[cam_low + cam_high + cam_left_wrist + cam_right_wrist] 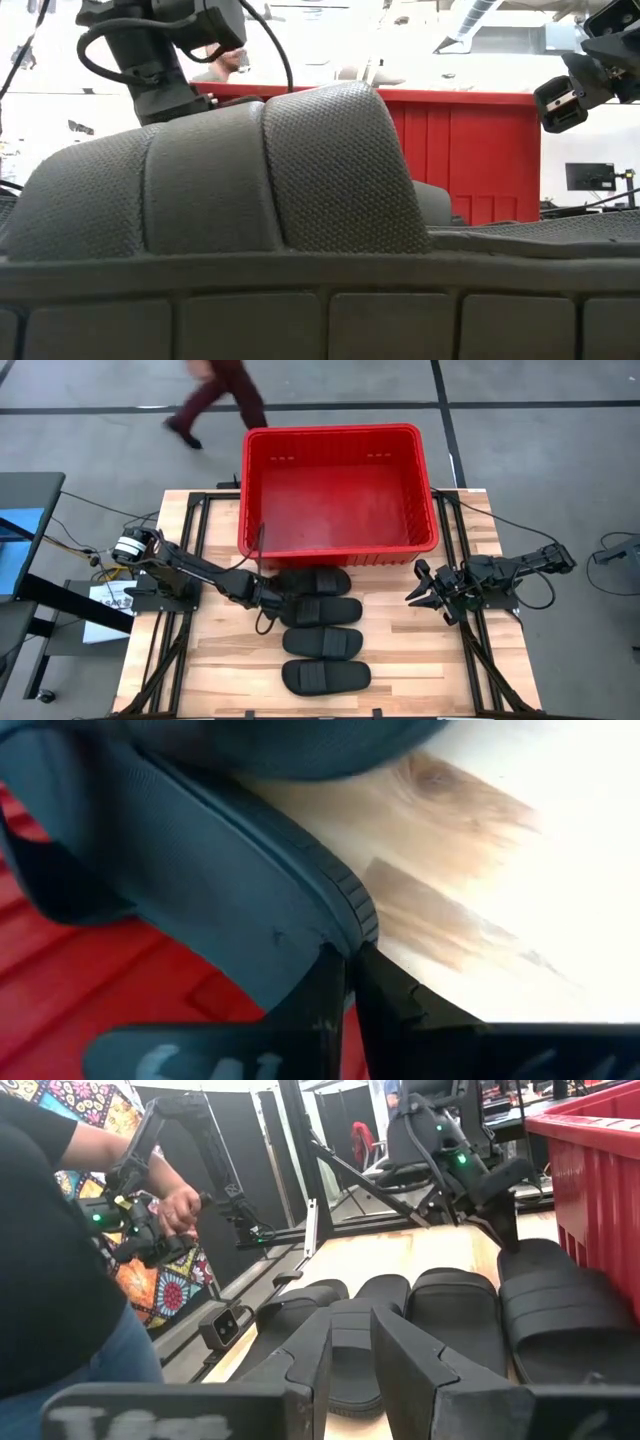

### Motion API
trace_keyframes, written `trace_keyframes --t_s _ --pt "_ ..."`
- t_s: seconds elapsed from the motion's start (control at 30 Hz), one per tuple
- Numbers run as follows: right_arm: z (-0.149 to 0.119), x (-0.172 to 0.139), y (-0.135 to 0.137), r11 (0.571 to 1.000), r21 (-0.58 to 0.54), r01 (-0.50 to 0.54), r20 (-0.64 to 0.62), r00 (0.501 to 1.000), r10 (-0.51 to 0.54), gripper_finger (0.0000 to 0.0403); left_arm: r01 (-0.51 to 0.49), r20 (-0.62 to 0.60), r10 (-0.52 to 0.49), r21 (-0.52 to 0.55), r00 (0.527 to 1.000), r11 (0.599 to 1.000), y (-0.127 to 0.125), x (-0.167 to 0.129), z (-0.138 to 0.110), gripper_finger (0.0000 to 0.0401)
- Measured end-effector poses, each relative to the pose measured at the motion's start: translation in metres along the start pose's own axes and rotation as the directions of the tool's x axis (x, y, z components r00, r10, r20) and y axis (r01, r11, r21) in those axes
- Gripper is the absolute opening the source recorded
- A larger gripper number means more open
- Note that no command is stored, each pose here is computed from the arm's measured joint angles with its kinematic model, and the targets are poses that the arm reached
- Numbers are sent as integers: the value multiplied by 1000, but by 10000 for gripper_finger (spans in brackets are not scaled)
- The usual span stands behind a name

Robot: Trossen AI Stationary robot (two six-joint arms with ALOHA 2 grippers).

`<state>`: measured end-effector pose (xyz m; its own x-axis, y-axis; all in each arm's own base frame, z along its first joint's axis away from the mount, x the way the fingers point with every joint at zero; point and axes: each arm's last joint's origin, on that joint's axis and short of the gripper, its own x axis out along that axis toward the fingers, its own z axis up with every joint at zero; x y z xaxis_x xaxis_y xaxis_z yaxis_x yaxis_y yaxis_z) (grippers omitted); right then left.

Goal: Pick and place slides into bin
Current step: Put the black slipper into the red bin

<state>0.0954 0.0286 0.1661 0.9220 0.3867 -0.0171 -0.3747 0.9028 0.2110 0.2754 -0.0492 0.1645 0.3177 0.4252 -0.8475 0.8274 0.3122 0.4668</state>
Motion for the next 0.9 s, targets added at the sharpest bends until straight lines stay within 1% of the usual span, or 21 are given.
trace_keyframes --t_s 0.13,0.4,0.9 --pt "0 0 0 1000 0 0 1 1000 0 65 -17 -19 16 -28 1000 999 4 -6 2 0" --pt "0 0 0 1000 0 0 0 1000 0 65 -60 -38 59 -37 998 997 14 -23 8 0" --pt "0 0 0 1000 0 0 0 1000 0 65 -52 -66 48 -58 997 997 11 -48 18 0"
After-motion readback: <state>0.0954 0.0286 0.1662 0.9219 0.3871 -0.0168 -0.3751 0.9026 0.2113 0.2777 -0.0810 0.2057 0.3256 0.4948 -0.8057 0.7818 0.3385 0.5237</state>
